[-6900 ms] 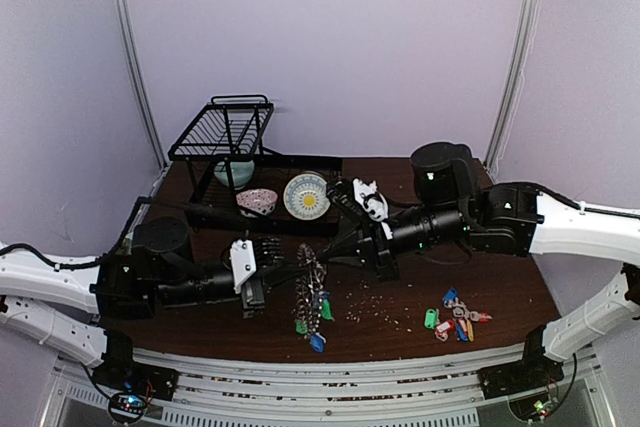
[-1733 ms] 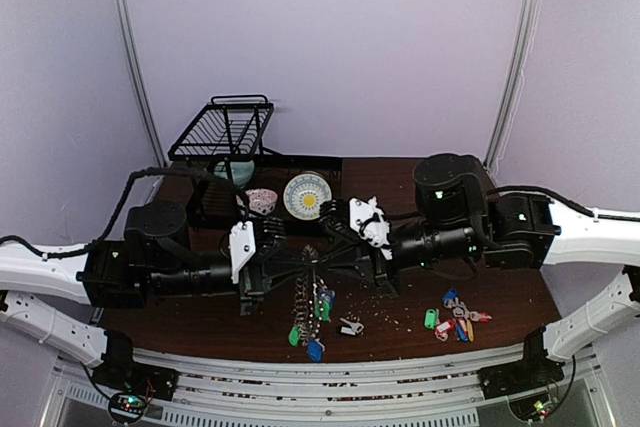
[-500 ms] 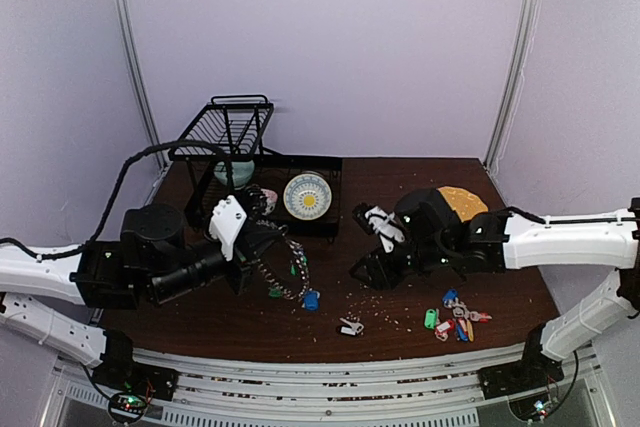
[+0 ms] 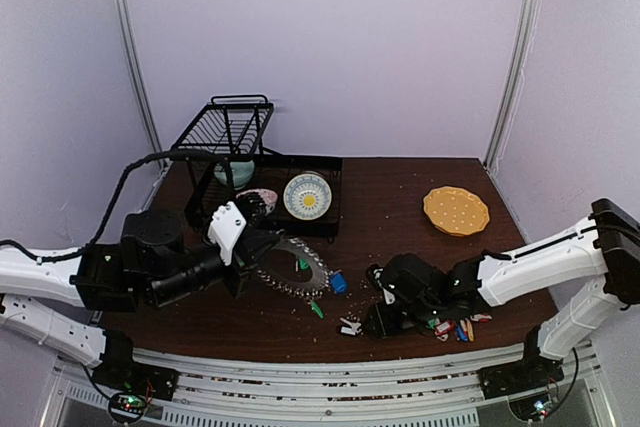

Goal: Put the keys on the keyring

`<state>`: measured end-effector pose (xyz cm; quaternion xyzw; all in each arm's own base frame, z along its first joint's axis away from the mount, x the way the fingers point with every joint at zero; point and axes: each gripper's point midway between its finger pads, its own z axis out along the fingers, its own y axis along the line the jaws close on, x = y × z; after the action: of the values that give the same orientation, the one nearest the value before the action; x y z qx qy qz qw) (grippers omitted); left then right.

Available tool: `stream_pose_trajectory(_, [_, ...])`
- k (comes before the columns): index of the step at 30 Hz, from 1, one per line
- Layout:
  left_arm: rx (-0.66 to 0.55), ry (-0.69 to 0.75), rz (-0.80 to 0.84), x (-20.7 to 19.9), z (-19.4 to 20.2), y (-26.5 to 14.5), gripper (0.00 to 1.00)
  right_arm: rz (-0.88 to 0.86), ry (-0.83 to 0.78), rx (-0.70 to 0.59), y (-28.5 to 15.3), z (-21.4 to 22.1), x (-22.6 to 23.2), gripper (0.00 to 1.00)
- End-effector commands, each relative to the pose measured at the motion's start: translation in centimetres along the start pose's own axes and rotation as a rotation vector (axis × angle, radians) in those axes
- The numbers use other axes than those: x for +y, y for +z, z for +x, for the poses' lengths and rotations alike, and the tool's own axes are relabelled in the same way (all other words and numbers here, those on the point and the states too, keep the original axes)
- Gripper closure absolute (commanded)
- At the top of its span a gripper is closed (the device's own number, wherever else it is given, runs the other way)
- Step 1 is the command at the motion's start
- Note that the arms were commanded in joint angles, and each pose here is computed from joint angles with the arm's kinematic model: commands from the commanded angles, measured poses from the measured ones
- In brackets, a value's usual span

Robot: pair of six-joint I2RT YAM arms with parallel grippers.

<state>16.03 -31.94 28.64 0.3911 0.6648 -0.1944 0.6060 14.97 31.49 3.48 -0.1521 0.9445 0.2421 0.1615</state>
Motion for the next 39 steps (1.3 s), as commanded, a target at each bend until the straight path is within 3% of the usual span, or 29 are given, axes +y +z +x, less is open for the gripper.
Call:
stream_pose_trajectory(1, [-0.096, -0.034, -0.020, 1.1, -2.2, -1.2, 1.00, -0.071, 0.066, -0.001, 1.0, 0.1, 1.6, 0.67])
stream_pose_trajectory(7, [-0.090, -0.026, -0.022, 1.2, -1.8, -1.4, 1.00, -0.017, 0.063, 0.038, 2.1, 1.3, 0.8, 0.67])
stream_pose_trajectory(12, [-0.092, -0.014, -0.020, 1.1, -1.9, -1.3, 1.00, 0.006, 0.046, 0.055, 2.2, 1.7, 0.7, 0.83])
stream_pose_trajectory(15, [-0.091, -0.008, -0.020, 1.1, -2.0, -1.3, 1.00, 0.030, 0.039, 0.059, 2.1, 1.9, 0.5, 0.88])
stream_pose_trajectory(18, [-0.092, -0.006, -0.017, 1.0, -2.0, -1.2, 1.00, 0.063, 0.029, 0.044, 1.6, 1.5, 0.0, 1.00])
stream_pose_trajectory(21, [-0.090, 0.005, -0.014, 0.9, -1.9, -1.1, 1.00, 0.075, -0.021, 0.034, 0.8, 0.9, 0.2, 1.00])
stream_pose_trajectory(27, [-0.075, 0.098, 0.031, -0.3, -1.6, -0.4, 1.00, 0.019, -0.349, -0.082, -5.6, -4.0, 4.5, 1.00])
stream_pose_trajectory(33, [-0.116, 0.165, 0.124, -2.3, -3.0, 0.2, 1.00, -0.215, -0.670, -0.224, -13.7, -6.1, 10.4, 1.00])
stream_pose_trajectory(39, [-0.111, 0.159, 0.189, -3.9, -3.7, 1.3, 1.00, -0.266, -0.927, -0.276, -16.6, -6.9, 14.5, 1.00])
